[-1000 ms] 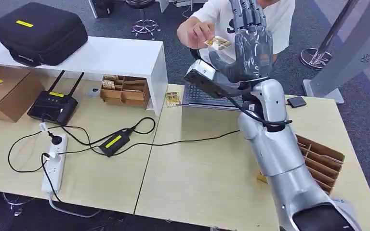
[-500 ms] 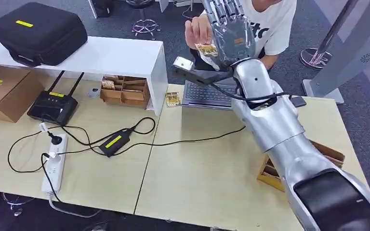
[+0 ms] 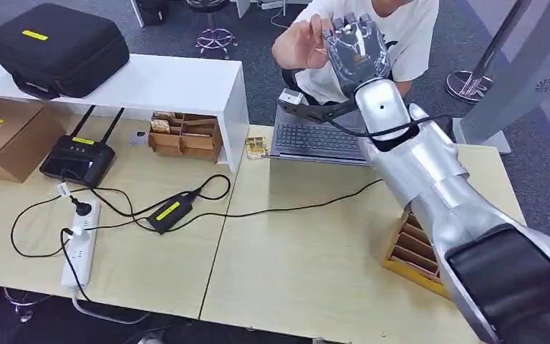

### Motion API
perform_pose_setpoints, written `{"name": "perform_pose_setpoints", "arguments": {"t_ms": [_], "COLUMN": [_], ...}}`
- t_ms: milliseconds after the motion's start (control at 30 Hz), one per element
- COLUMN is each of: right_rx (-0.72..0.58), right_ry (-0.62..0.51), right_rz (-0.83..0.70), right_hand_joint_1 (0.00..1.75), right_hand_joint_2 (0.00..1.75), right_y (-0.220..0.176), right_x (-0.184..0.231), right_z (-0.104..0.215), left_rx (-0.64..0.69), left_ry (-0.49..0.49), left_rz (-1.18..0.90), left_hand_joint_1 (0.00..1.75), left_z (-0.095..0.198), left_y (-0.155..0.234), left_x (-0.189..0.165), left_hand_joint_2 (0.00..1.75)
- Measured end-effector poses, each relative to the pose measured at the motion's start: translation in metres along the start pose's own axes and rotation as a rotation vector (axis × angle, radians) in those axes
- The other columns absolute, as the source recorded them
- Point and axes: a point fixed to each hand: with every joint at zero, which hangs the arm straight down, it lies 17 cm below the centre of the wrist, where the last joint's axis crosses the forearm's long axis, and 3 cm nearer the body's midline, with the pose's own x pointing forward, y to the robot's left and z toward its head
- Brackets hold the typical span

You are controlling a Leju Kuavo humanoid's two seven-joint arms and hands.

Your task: Pass the card to the sensor for recognition and then transmit it.

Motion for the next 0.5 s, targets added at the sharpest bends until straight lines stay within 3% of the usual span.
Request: {"name": "perform_pose_setpoints", "arguments": {"t_ms": [500], "right_rx": [-0.034], "right_ry": [-0.087], "right_rz": [-0.045], "right_hand_joint_1": [1.75], "right_hand_joint_2": [1.75], "right_y": [-0.006], "right_x": [0.019], "right_z": [0.002], "left_rx": [0.005], "left_ry": [-0.009], "left_rz": [0.005], "left_hand_joint_1": [0.0], "left_z": [0.001], "left_y": [0.003], "left_x": [0.006], "left_hand_joint_2": [1.75]}}
